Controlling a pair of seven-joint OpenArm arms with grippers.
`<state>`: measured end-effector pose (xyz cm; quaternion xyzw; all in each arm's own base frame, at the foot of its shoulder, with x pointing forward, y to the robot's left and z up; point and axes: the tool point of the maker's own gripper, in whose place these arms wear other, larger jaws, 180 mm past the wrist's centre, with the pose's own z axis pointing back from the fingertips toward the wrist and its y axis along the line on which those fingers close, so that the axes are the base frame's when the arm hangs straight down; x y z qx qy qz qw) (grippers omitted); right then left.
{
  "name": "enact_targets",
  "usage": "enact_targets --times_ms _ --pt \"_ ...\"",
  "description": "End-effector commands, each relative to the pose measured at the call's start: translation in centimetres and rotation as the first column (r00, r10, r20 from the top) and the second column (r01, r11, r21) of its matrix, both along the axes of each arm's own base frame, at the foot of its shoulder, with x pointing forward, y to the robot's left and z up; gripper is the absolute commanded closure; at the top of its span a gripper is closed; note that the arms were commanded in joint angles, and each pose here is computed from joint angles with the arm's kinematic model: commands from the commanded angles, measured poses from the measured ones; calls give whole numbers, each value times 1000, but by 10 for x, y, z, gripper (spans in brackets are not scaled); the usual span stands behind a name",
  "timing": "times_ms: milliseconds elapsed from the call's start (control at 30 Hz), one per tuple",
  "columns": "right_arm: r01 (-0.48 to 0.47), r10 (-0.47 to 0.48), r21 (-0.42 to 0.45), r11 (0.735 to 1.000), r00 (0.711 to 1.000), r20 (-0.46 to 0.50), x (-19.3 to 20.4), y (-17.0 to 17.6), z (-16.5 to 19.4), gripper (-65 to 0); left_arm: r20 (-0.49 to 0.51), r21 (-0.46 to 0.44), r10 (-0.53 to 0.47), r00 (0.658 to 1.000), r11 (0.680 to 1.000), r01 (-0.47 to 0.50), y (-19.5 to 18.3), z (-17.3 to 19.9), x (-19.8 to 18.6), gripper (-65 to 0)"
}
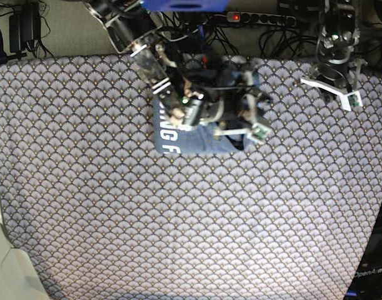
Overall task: Fold the T-shirt properly
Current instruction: 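Press and tuck the folded bundle with the right gripper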
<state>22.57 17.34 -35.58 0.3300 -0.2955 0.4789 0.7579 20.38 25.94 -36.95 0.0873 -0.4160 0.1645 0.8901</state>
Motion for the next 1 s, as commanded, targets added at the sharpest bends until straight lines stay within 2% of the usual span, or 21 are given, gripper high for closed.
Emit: enact_targets --times_ms 0,100,233,300,433,500,633,800,967 --pt "-23 17 98 995 998 67 5 17 36 -222 34 29 -7 999 1000 6 4 10 5 -52" --pt "-28 4 155 988 988 152 9 17 69 -222 37 33 -4 999 999 2 6 11 5 -52" --pt "-22 -12 144 989 974 226 18 -1 81 -222 25 35 0 1000 999 -1 7 8 2 -52" --pt "23 -51 116 993 969 242 35 -22 75 -221 22 36 -1 1000 999 0 8 7 1 -52" --pt "144 -176 141 980 951 256 66 -62 73 -202 21 36 -1 1000 999 0 8 7 1 -52" --pt "202 -230 136 970 942 244 74 -82 66 -159 20 34 -2 1000 999 1 7 7 0 -52" --pt "293 -312 119 949 928 201 76 -111 51 0 21 33 -5 1000 999 4 5 7 1 -52" --pt "311 -321 94 946 939 125 50 -115 26 0 22 29 -6 1000 1000 5 4 7 1 -52" --pt "329 -341 146 933 938 67 30 -110 15 0 24 28 -5 1000 1000 5 4 7 1 -52"
